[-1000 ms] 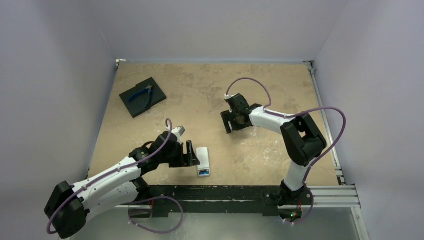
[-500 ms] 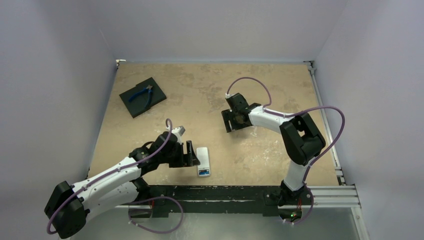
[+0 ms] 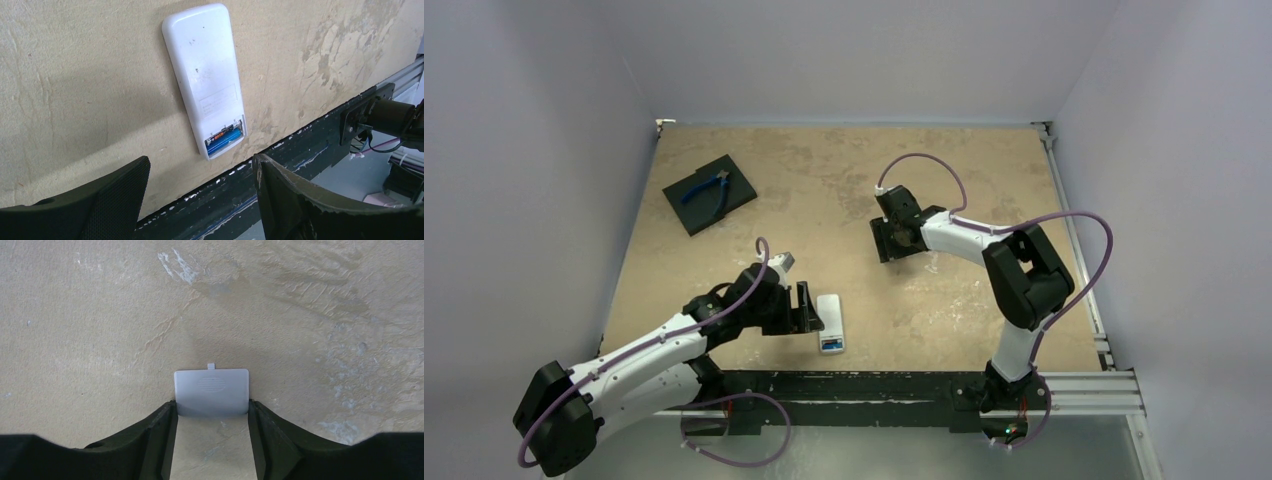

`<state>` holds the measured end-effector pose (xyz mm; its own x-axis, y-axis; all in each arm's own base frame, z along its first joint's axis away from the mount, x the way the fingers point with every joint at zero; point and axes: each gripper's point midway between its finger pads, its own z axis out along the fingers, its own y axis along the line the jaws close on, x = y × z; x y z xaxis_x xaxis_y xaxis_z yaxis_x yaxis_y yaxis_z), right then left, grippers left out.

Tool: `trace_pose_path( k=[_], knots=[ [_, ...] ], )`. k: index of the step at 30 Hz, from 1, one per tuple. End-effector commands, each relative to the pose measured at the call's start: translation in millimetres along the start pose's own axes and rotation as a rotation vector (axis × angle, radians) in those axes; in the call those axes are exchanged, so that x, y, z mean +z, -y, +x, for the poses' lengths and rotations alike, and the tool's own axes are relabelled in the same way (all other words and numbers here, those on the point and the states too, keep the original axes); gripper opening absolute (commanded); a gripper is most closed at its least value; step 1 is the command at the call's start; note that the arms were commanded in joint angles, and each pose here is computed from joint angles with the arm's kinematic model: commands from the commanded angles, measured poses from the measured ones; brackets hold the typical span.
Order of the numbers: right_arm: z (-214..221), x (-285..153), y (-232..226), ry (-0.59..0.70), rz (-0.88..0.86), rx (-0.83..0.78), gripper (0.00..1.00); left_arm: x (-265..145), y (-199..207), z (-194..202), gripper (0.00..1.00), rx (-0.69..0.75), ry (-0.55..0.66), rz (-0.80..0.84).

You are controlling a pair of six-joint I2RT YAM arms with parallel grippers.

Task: Load the batteries into the remote control
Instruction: Pick up the battery cover at the center of the board.

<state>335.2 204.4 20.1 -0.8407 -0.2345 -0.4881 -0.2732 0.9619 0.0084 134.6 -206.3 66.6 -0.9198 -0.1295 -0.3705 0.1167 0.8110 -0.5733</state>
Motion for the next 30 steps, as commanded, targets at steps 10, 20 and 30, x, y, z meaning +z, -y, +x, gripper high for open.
trace_pose_path(
  k=[10, 20, 30],
  knots=[
    [1.9, -4.6, 1.5, 0.007, -0.004, 0.032, 0.45, -1.5, 4.7, -7.2, 0.74, 0.032, 0.020, 0.003],
    [3.6, -33.0, -2.1, 0.063, -0.032, 0.039, 0.40, -4.4, 14.1, -26.4, 0.74, 0.054, 0.064, -0.014],
    [24.2, -73.5, -33.5, 0.102, -0.100, 0.020, 0.39, 6.2, 21.8, -49.5, 0.73, 0.113, 0.087, -0.057]
  ],
)
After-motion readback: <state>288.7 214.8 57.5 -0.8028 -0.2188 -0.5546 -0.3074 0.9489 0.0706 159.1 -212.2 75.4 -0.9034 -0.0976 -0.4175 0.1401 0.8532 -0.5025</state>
